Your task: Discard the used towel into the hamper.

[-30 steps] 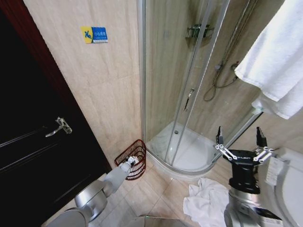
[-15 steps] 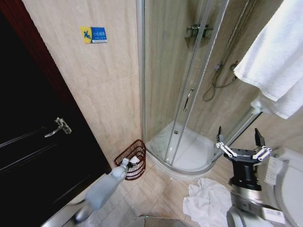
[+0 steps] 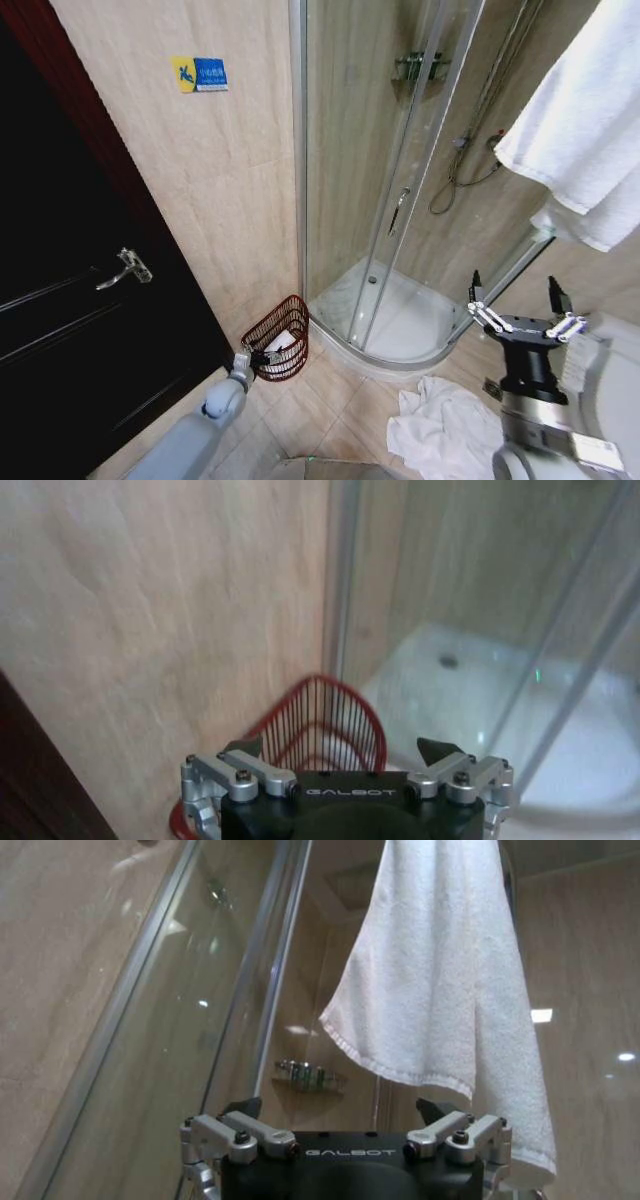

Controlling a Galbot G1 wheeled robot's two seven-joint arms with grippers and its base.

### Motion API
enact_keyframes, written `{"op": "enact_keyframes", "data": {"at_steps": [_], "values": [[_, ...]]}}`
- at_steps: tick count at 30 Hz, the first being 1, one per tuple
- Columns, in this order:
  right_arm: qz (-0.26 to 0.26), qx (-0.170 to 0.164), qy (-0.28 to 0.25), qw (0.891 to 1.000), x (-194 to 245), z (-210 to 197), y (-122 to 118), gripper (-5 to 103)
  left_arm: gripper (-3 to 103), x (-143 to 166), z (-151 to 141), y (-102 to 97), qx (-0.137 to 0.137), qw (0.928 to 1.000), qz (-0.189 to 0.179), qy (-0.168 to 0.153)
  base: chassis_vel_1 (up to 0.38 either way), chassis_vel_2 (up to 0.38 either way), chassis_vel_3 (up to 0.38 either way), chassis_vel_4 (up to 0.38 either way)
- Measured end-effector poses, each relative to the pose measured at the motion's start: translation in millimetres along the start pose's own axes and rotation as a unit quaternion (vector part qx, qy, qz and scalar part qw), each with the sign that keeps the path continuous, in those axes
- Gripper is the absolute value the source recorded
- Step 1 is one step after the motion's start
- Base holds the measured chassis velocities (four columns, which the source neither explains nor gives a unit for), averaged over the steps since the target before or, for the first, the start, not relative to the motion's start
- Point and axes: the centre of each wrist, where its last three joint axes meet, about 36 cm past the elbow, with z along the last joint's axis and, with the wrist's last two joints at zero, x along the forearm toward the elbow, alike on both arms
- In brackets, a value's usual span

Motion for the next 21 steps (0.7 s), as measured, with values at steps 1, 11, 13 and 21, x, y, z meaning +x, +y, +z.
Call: {"op": "enact_keyframes", "data": {"at_steps": [1, 11, 13, 21], "values": [[0.000, -0.002, 0.001, 1.000, -0.9, -0.5, 0.2, 100, 100, 7.7, -4.0, -2.9, 0.006, 0.9999, -0.004, -0.011, 0.000, 0.000, 0.000, 0.000], [-0.009, -0.018, 0.001, 1.000, -9.8, -1.6, 1.8, 100, 100, 68.8, -21.6, -16.9, 0.025, 0.9963, -0.026, -0.078, 0.000, 0.000, 0.000, 0.000], [-0.009, -0.019, 0.001, 1.000, -9.8, -1.6, 2.2, 100, 100, 75.1, -23.1, -18.0, 0.026, 0.9958, -0.028, -0.083, 0.000, 0.000, 0.000, 0.000], [-0.016, -0.022, 0.011, 1.000, -8.2, -1.2, 2.7, 100, 100, 96.5, -35.7, -19.4, 0.019, 0.9876, -0.060, -0.144, 0.000, 0.000, 0.000, 0.000]]}}
